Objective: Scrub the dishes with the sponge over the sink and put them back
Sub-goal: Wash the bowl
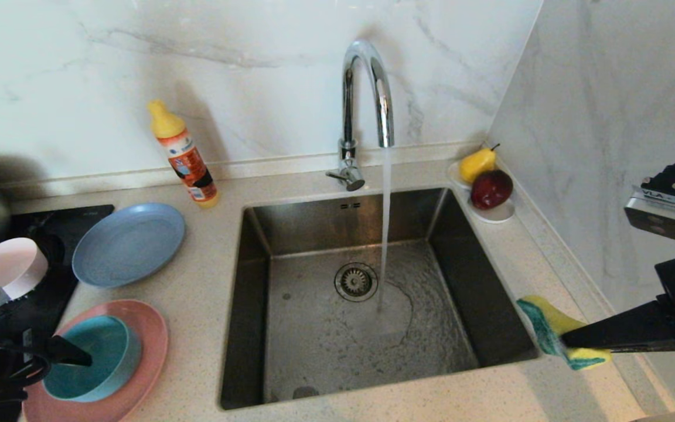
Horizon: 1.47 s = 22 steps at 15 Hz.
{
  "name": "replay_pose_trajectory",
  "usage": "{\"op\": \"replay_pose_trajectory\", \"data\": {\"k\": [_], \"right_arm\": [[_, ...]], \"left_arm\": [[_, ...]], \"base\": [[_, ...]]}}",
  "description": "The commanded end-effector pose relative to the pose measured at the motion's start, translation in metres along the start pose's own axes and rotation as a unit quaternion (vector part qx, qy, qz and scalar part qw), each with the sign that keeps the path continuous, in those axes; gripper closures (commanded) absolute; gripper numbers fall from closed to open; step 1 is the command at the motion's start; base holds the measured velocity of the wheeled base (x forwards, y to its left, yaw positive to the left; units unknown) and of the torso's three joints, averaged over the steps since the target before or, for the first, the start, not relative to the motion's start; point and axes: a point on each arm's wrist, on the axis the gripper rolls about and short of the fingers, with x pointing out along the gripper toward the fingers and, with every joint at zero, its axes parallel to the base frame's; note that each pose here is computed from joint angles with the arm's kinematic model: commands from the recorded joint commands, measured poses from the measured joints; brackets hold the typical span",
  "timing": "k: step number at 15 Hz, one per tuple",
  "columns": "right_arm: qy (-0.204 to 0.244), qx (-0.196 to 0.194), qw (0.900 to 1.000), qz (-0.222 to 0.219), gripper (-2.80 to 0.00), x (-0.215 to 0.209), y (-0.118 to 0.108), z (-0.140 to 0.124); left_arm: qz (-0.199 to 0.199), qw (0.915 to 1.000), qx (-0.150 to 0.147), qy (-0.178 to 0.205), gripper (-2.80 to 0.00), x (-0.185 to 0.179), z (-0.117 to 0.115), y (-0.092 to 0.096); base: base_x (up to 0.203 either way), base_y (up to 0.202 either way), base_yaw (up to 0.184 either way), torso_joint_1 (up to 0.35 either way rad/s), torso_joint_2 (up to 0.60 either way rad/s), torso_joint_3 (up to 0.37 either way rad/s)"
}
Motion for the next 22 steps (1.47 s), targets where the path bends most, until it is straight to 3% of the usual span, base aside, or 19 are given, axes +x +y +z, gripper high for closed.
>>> {"op": "replay_pose_trajectory", "data": {"k": [1, 10, 13, 19, 22], "right_arm": [[0.003, 0.003, 1.0, 0.0, 0.0, 0.0, 0.0, 0.0], [0.006, 0.006, 1.0, 0.0, 0.0, 0.002, -0.001, 0.001], [0.008, 0.007, 1.0, -0.001, 0.0, 0.003, -0.002, 0.001], [0.01, 0.007, 1.0, -0.001, 0.0, 0.004, -0.002, 0.0], [0.005, 0.004, 1.0, 0.002, 0.0, 0.001, 0.0, 0.0]], "left_arm": [[-0.006, 0.9999, 0.001, 0.015, -2.8, 0.009, 0.0, -0.006], [-0.004, 1.0, -0.003, 0.005, -2.8, 0.029, 0.011, -0.005], [0.023, 0.9996, 0.001, -0.015, -2.8, 0.037, 0.016, -0.002], [0.028, 0.9995, 0.0, -0.016, -2.8, 0.038, 0.017, -0.002], [0.044, 0.9979, 0.003, -0.047, -2.8, 0.036, 0.025, 0.0]], "base": [[0.0, 0.0, 0.0, 0.0, 0.0, 0.0], [0.0, 0.0, 0.0, 0.0, 0.0, 0.0], [0.0, 0.0, 0.0, 0.0, 0.0, 0.0], [0.0, 0.0, 0.0, 0.0, 0.0, 0.0], [0.0, 0.0, 0.0, 0.0, 0.0, 0.0]]}}
